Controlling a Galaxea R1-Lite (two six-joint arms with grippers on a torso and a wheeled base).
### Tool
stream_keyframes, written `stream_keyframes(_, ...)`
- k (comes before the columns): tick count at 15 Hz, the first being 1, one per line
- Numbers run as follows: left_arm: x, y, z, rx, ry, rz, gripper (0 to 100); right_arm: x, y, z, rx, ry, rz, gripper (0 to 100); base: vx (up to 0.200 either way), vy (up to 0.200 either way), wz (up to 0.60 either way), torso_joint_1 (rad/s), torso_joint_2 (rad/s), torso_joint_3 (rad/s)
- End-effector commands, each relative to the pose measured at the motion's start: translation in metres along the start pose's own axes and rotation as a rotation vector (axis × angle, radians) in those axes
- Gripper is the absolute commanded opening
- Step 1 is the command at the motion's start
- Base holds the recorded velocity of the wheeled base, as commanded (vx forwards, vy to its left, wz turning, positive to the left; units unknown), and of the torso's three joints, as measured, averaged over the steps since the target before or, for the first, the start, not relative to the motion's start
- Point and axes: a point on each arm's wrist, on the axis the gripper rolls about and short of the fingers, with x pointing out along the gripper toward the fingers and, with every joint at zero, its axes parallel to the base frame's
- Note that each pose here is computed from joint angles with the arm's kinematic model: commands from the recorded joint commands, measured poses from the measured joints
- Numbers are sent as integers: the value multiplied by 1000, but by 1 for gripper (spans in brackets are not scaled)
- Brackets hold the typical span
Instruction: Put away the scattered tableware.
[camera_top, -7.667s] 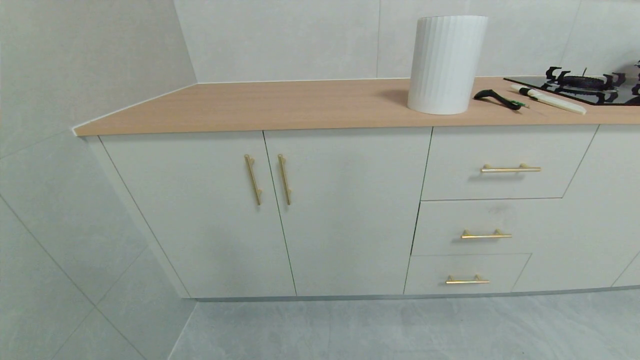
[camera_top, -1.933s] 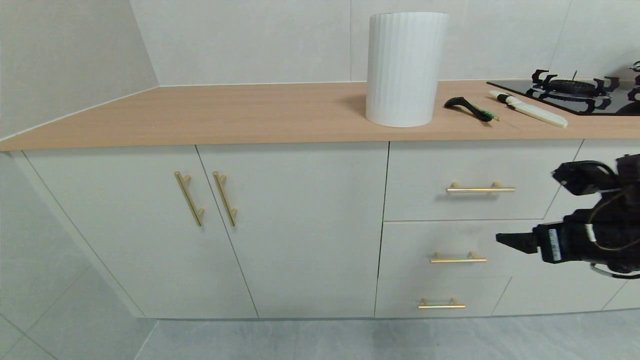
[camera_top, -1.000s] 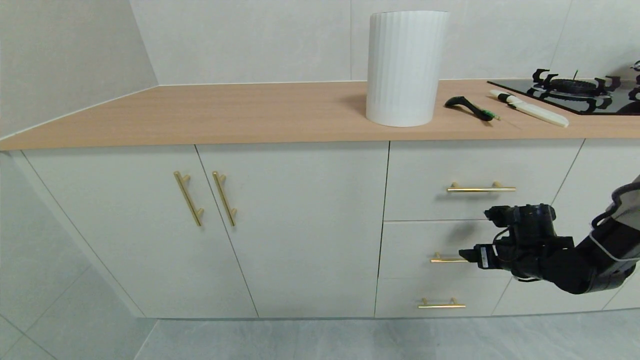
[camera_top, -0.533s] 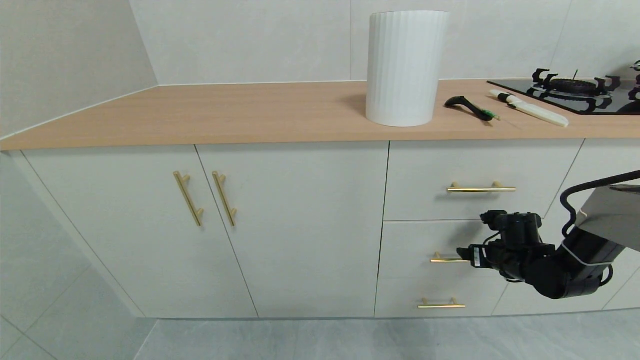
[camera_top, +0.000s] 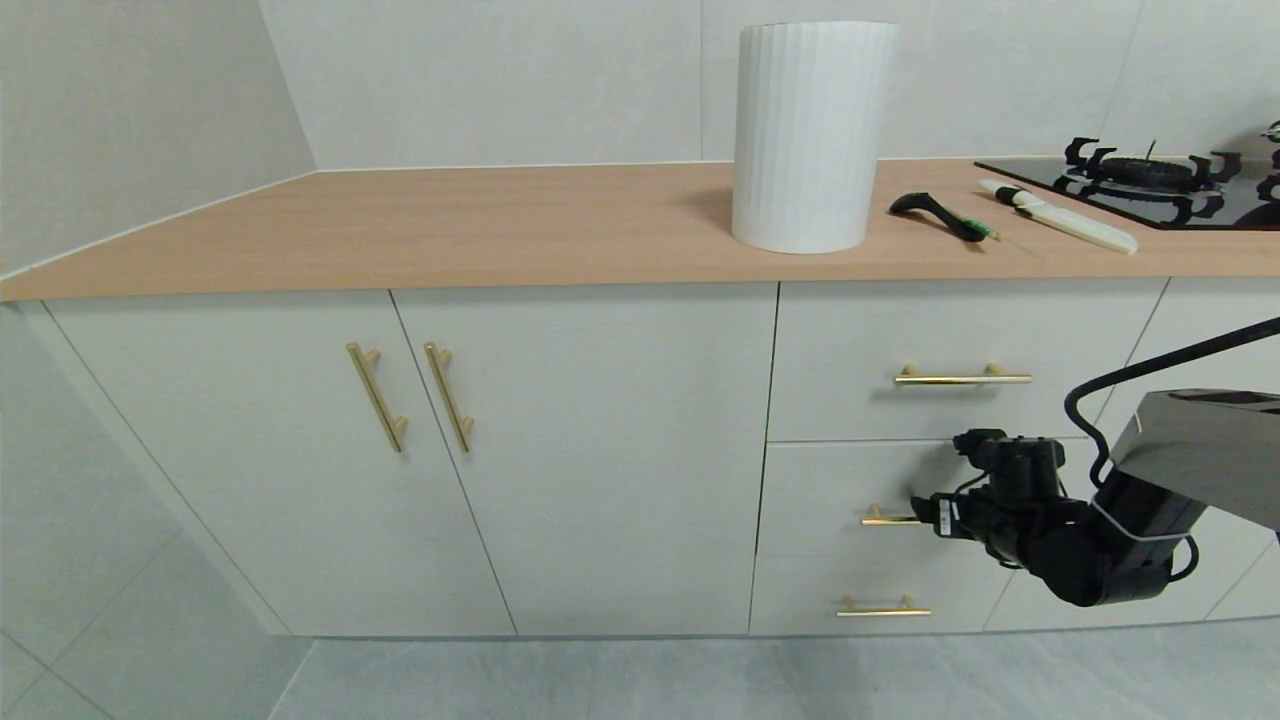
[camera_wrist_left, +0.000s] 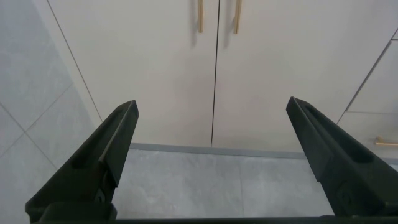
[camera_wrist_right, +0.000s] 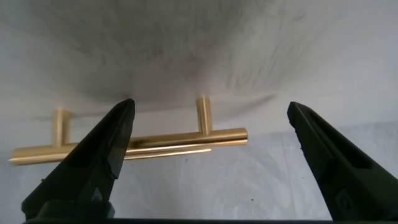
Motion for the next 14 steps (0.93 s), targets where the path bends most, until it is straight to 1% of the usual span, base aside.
stream_keyframes(1,0,0,0,-1,1,0,100,4,1,-6,-4,14,-1,100,0,0,0,0,0,0)
stream_keyframes(5,0,0,0,-1,1,0,100,5,1,-11,-11,33,-2,100,0,0,0,0,0,0)
stream_keyframes(11,0,0,0,-1,1,0,100,1,0,-11,-17,45,-2,100,0,0,0,0,0,0)
stream_keyframes(14,0,0,0,-1,1,0,100,-12,-3,-6,-29,104,-4,100,0,0,0,0,0,0)
